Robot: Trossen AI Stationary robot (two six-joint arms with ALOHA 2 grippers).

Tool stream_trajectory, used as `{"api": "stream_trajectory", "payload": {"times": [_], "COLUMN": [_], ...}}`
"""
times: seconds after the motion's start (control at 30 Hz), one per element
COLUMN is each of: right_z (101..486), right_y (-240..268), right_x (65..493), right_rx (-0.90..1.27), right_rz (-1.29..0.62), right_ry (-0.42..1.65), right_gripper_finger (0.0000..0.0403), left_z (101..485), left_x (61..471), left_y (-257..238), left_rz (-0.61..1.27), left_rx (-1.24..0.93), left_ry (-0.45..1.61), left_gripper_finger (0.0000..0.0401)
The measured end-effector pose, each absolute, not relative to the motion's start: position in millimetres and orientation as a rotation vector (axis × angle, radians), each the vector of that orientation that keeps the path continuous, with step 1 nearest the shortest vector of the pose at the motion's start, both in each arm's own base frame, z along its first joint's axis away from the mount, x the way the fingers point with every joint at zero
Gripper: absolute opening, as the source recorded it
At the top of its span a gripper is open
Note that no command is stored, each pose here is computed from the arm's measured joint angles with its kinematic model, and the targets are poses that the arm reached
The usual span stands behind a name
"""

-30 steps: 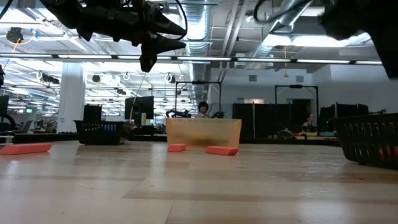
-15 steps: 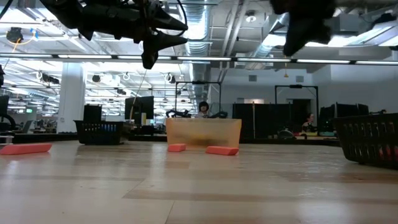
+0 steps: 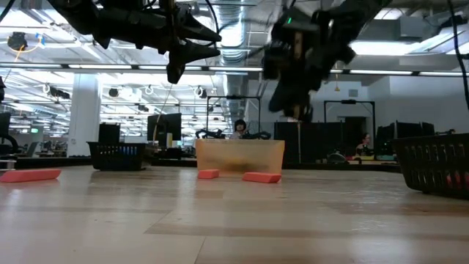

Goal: Pick & Place School Supplies
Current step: Put the orange eraser into the bottom black bin

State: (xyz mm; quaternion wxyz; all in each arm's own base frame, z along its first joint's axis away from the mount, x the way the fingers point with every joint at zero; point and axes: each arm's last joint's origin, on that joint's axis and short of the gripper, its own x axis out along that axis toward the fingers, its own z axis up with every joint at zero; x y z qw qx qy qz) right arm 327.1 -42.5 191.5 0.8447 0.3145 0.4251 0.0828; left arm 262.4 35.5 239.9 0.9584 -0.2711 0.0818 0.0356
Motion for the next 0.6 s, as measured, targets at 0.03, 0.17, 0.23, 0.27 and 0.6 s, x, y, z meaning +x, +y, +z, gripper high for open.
{"api": "stream_trajectory", "payload": {"times": [0.03, 0.17, 0.23, 0.27, 0.6], "right_z": [186, 166, 166, 166, 166], "right_y": [-44, -44, -43, -44, -45], "right_x": [328, 326, 326, 327, 331], "right_rx": [0.679, 0.712, 0.711, 0.706, 0.731], "right_rz": [0.189, 0.230, 0.247, 0.254, 0.244], "right_ry": [0.904, 0.967, 0.951, 0.931, 0.860], "right_gripper_finger": [0.0000, 0.0000, 0.0000, 0.0000, 0.0000], "left_z": [238, 224, 221, 223, 294], "left_x": [262, 254, 249, 244, 179], "left_y": [37, 46, 54, 57, 62], "left_rz": [0.083, 0.164, 0.203, 0.200, 0.165], "left_rx": [-0.553, -0.578, -0.591, -0.595, -0.475], "left_ry": [0.185, 0.335, 0.373, 0.369, 0.060], "left_gripper_finger": [0.0117, 0.0117, 0.0117, 0.0117, 0.0117]}}
